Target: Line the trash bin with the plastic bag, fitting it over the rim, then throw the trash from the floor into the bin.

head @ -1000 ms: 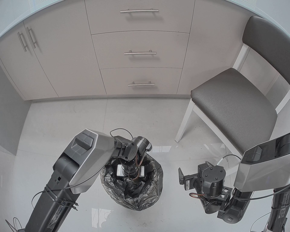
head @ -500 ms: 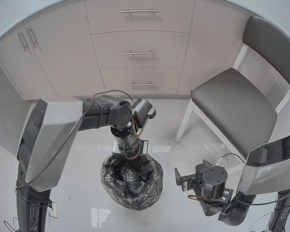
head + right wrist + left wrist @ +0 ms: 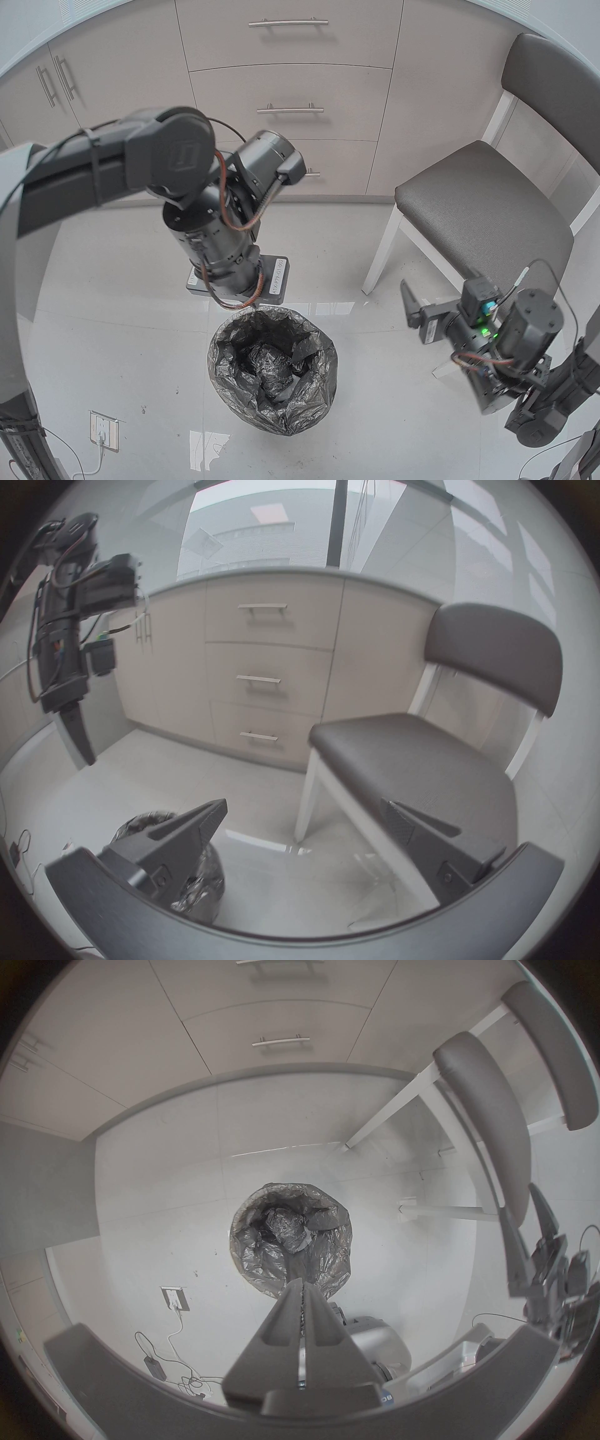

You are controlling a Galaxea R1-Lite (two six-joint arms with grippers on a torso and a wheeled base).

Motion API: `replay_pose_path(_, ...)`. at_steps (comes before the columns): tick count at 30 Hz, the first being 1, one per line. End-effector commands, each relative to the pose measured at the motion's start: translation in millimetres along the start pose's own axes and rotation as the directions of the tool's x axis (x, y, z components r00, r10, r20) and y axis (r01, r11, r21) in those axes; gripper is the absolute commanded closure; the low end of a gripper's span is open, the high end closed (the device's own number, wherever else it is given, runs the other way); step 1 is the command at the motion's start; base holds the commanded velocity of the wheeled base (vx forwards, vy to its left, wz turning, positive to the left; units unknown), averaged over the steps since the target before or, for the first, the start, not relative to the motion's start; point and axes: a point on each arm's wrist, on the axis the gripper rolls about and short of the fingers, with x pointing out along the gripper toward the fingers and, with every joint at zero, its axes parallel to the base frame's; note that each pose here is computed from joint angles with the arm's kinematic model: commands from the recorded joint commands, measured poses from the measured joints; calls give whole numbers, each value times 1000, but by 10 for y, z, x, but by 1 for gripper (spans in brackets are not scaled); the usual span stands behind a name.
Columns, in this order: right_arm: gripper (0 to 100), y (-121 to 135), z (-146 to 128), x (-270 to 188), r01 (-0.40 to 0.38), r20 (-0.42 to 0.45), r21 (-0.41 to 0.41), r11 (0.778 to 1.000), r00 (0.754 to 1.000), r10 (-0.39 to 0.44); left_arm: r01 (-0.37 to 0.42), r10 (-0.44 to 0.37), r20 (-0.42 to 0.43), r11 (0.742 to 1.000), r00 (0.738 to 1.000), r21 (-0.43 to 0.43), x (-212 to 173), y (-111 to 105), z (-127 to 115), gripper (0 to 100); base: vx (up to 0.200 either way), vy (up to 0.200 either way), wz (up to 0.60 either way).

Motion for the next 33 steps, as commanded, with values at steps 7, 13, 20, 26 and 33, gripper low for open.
replay_pose_path(7, 0, -1208, 1078, -542, 316, 323, 125, 941, 883, -340, -8, 9, -7, 994, 1000, 112, -1277, 533, -601, 100, 0, 0, 0)
replay_pose_path(13, 0, -1589, 1183, -1015, 405, 310, 109, 908, 854, -418, -14, 8, 41, 991, 999, 136, -1892, 906, -1077, 100, 0, 0, 0)
replay_pose_path(20, 0, -1903, 1282, -1664, 490, 280, 70, 869, 826, -488, -74, 30, 356, 991, 934, 110, -2637, 1437, -1804, 100, 0, 0, 0)
replay_pose_path(26, 0, -2027, 1188, -2310, 558, 265, -3, 830, 801, -537, -87, 147, 525, 987, 838, -138, -3002, 1718, -2462, 100, 0, 0, 0)
replay_pose_path(33, 0, -1967, 1177, -3042, 569, 335, -56, 821, 785, -521, 1, 215, 761, 962, 611, -273, -3147, 1781, -3337, 100, 0, 0, 0)
